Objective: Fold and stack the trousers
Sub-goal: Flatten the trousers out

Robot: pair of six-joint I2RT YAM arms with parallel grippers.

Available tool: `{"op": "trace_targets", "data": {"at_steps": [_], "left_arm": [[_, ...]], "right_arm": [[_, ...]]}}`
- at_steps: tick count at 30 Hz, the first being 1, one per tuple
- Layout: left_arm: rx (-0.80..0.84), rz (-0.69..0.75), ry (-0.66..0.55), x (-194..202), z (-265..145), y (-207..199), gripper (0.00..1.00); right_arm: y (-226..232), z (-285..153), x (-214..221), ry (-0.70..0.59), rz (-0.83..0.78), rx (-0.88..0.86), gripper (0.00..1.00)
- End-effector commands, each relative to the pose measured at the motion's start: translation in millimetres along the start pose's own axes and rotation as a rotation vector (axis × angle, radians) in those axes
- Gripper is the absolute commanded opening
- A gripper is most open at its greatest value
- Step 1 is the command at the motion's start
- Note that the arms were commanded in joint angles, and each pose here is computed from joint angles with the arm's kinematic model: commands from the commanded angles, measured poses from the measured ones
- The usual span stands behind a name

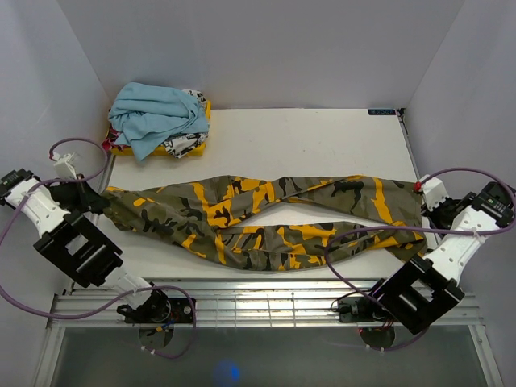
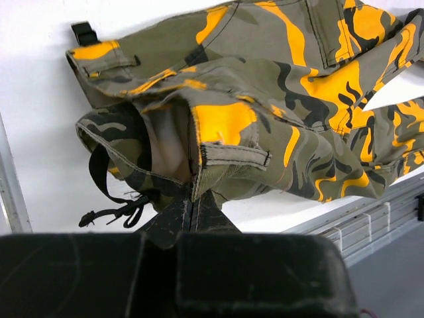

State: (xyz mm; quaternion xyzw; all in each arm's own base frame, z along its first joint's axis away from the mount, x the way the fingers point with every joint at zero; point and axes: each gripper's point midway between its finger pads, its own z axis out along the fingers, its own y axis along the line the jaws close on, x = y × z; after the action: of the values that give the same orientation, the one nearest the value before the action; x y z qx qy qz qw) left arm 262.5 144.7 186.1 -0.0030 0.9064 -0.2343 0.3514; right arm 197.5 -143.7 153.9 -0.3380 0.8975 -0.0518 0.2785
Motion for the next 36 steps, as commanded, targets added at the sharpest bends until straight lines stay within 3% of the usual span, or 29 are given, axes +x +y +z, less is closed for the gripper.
{"op": "trace_targets", "data": {"at_steps": [1,8,10,11,12,13,14,17,22,26,29,33,36], "left_arm": [[-0.008,-0.016,-0.036,-15,-16,-16,0.0],[-0.063,0.042,-0.104,-26,-38,-35,0.0],[-0.045,0.031,-0.131,-33,-39,-41,0.0],[-0.038,0.02,-0.134,-34,-38,-41,0.0],[-0.017,-0.017,-0.128,-33,-34,-36,0.0],[-0.017,-0.018,-0.128,-33,-33,-36,0.0],[-0.009,-0.036,-0.121,-30,-31,-34,0.0],[0.021,-0.102,-0.094,-23,-20,-25,0.0],[0.035,-0.125,-0.064,-16,-12,-16,0.0],[0.041,-0.133,-0.035,-5,-6,-14,0.0],[0.033,-0.145,-0.019,1,-4,-12,0.0],[0.017,-0.213,-0.008,4,2,-4,0.0],[0.039,-0.292,-0.006,0,6,1,0.0]], "right_arm": [[-30,-18,-16,-0.051,-0.092,0.098,0.08],[-63,-57,-39,-0.173,-0.088,0.224,0.08],[-60,-57,-44,-0.186,-0.152,0.19,0.08],[-39,-48,-42,-0.185,-0.145,0.082,0.08],[-4,-29,-30,-0.165,-0.196,-0.056,0.3],[-3,-29,-30,-0.165,-0.197,-0.057,0.3],[6,-23,-24,-0.157,-0.232,-0.077,0.42],[39,7,-3,-0.127,-0.475,-0.075,0.61],[76,34,-12,-0.197,-0.896,0.012,0.76],[107,60,-22,-0.277,-1.007,-0.011,0.82],[101,64,-36,-0.304,-0.951,0.025,0.83],[93,76,-69,-0.323,-0.817,-0.099,0.84],[88,81,-88,-0.326,-0.786,-0.154,0.9]]}}
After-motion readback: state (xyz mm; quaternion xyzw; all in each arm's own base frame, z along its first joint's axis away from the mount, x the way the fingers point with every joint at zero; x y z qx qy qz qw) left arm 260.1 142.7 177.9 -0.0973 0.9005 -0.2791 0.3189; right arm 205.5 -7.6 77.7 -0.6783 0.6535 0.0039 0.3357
